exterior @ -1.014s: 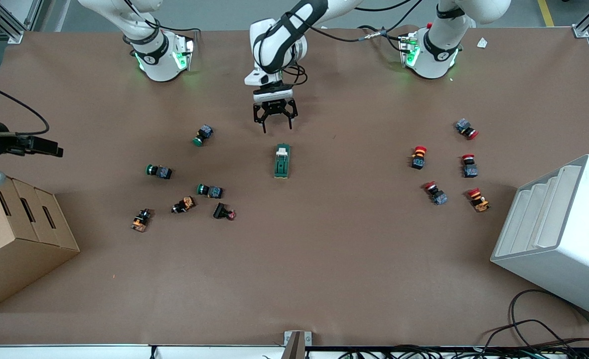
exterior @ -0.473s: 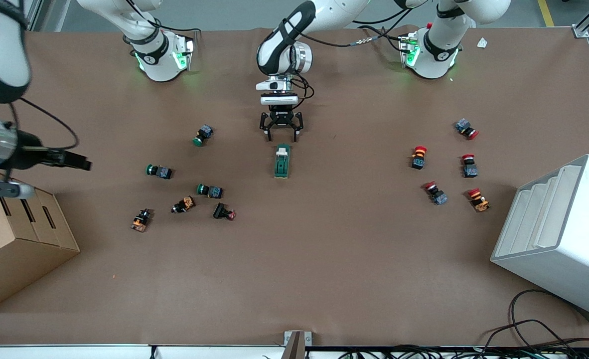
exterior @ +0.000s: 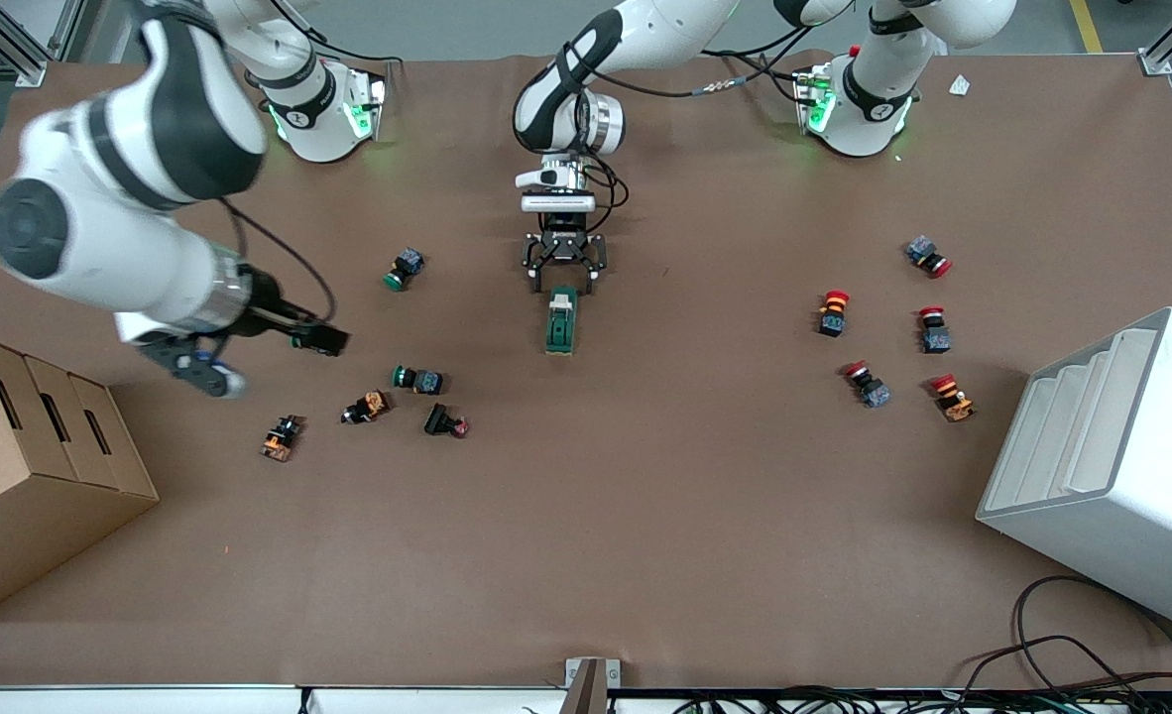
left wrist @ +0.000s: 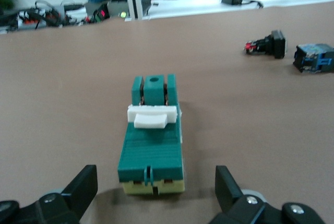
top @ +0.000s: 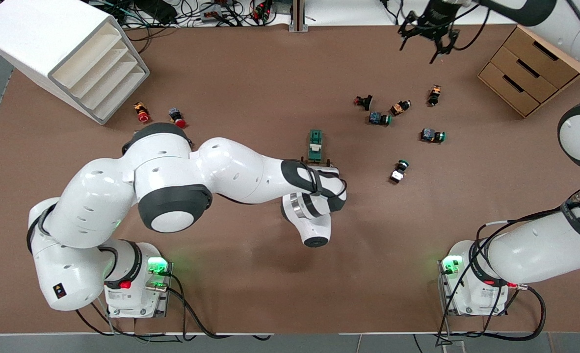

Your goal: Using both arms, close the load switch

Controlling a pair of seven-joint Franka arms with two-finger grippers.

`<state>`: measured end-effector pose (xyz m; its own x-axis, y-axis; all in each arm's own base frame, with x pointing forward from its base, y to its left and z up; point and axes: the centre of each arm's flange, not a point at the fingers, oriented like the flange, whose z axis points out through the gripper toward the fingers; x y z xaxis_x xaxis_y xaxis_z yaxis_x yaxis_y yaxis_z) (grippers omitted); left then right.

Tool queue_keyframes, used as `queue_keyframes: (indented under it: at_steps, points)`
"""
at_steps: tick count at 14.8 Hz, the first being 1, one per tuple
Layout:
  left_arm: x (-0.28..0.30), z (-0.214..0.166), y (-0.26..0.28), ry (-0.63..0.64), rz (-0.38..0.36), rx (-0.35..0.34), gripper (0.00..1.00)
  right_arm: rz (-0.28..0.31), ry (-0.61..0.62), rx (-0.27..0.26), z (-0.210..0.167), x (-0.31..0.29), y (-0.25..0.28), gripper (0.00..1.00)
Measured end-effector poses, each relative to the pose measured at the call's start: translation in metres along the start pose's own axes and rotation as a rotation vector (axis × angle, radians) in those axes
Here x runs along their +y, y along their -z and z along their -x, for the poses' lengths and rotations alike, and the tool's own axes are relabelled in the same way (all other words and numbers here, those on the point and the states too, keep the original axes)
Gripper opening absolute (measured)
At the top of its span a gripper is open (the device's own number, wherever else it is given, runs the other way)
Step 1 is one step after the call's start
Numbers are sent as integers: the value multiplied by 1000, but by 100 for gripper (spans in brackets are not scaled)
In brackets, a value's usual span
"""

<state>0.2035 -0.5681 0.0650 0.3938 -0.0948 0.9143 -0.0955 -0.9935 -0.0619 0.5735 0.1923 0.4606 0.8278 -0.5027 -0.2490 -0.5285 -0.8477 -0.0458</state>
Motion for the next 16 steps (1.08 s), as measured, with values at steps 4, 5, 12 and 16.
queue_keyframes:
  at_steps: [4, 5, 12, 16]
  points:
    - [-1, 6, -2, 49, 5, 22, 100, 21, -68, 3, 59, -40, -57, 100]
    - [-2, 6, -2, 63, 3, 26, 100, 14, -87, 7, 72, -46, -69, 100]
    - [-2, 13, -2, 74, -3, 67, 100, -202, -179, 118, 145, -70, -176, 100]
    - [-2, 13, -2, 74, -4, 69, 100, -277, -214, 129, 161, -82, -233, 100]
